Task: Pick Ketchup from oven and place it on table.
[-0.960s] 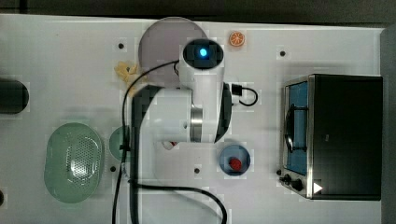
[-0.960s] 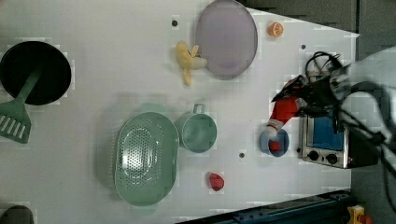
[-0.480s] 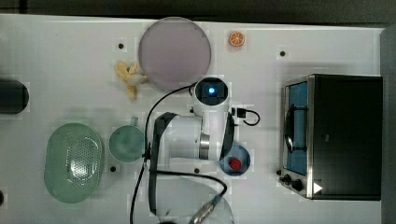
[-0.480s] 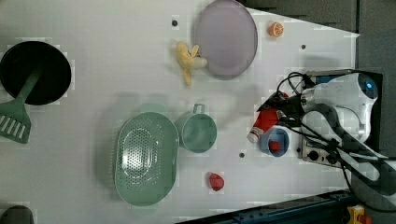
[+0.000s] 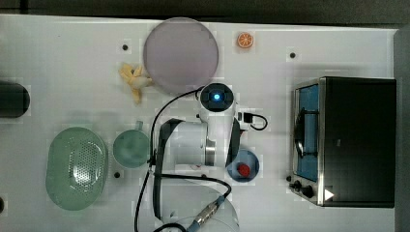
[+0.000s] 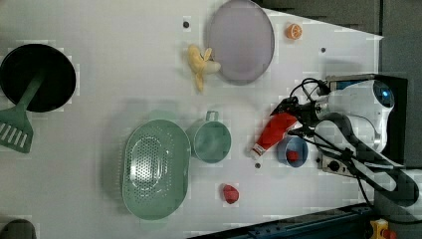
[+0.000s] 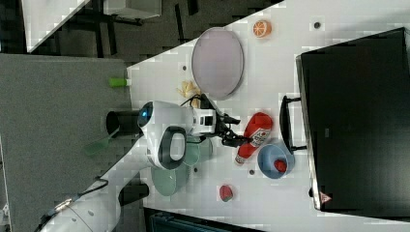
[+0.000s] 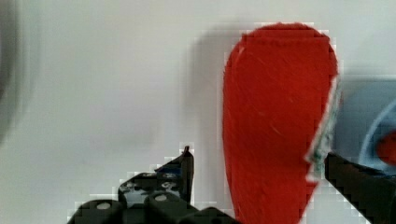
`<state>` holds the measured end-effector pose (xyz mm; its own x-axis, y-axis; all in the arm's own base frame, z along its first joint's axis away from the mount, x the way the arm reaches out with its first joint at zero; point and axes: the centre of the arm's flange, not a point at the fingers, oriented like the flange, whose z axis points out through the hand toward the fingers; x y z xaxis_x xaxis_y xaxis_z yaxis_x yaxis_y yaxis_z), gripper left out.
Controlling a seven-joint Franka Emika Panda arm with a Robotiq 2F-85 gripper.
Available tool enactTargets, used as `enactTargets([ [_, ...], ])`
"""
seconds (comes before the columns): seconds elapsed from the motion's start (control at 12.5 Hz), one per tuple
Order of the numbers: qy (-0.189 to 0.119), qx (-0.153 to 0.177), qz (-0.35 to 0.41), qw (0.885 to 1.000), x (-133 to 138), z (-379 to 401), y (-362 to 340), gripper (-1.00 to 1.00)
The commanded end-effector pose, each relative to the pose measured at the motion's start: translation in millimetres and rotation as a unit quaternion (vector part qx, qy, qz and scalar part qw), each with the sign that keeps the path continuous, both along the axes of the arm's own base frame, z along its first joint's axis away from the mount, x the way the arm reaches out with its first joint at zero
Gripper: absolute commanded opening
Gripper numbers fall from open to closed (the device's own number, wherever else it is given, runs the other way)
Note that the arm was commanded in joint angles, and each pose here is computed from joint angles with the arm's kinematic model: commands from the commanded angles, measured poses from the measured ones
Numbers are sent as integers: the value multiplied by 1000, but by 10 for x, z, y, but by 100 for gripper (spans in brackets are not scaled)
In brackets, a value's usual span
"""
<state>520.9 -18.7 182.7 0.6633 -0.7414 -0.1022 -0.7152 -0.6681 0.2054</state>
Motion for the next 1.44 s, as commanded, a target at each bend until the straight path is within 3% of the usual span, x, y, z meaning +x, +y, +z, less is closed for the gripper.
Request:
enactTargets([
  [0.08, -82, 22, -29, 996, 387, 1162, -38, 100],
  [0.4, -156, 49, -24, 986, 553, 2989, -81, 100],
  [0.64, -206, 27, -7, 978, 546, 4116, -134, 100],
  [0.8, -171, 10, -8, 985, 418, 4449, -199, 100],
  [0.96, -121, 12, -14, 993, 265, 4565, -217, 100],
  [1.04, -112, 13, -14, 994, 225, 4615, -213, 100],
  [1.2, -131, 12, -12, 991, 240, 4739, -191, 100],
  [1.44, -131, 12, -11, 991, 243, 4741, -182, 100],
])
